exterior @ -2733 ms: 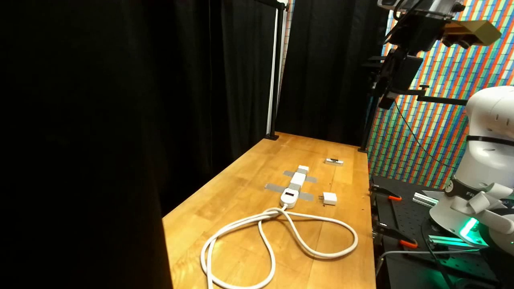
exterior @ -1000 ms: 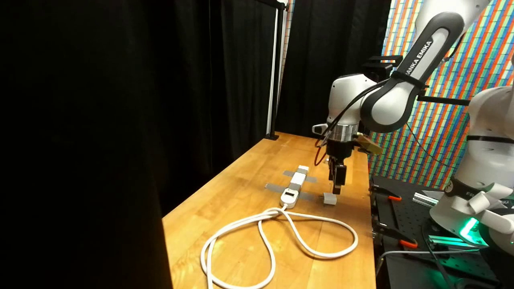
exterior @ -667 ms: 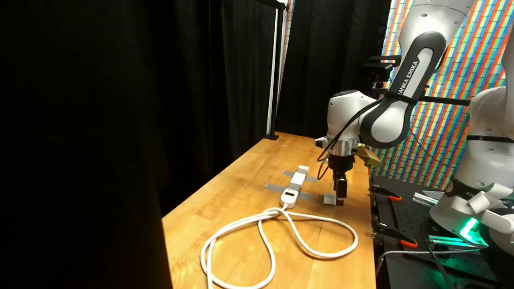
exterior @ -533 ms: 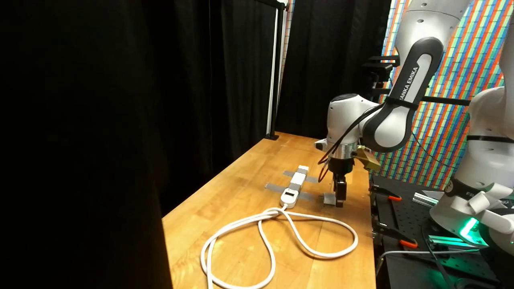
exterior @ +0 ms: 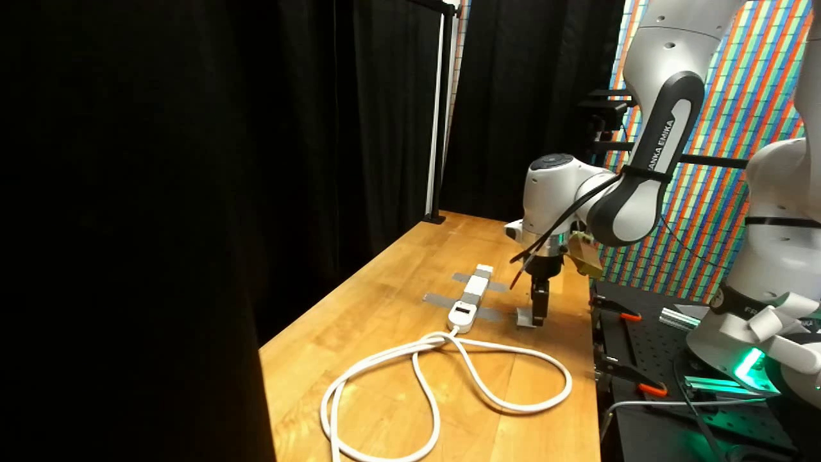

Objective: Pick up the charger brick from the table and put it on the adaptor.

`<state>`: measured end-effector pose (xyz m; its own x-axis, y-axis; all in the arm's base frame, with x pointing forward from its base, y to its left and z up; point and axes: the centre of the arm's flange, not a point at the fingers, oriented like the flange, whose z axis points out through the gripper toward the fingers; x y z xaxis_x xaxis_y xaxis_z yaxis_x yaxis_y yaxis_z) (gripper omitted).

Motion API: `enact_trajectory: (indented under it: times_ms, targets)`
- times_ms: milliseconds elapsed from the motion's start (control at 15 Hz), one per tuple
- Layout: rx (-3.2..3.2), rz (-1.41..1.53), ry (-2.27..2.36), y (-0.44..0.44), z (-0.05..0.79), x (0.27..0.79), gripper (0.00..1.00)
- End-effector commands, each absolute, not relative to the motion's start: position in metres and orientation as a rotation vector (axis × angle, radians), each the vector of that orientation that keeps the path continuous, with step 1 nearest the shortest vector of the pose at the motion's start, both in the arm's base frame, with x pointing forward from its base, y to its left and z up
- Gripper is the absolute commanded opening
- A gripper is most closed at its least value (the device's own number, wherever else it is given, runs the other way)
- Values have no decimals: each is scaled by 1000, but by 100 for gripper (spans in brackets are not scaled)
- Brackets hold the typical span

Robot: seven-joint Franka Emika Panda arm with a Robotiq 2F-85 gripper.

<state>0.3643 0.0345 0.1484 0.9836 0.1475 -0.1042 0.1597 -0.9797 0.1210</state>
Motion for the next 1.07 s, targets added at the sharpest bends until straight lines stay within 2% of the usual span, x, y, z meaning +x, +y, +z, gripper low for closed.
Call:
enact_trajectory:
  times_ms: [0,67,133,200,600,667,1000]
  targets:
    - [3024,-60,223,36,137,368,100]
    - [3029,-46,226,36,134,370,100]
    - [3034,-33,228,36,132,371,93]
    - [3037,-24,230,36,130,371,74]
    - [3051,-46,233,34,122,368,27]
    - [3054,-49,241,34,124,367,23]
    - [3121,-143,469,42,162,372,23]
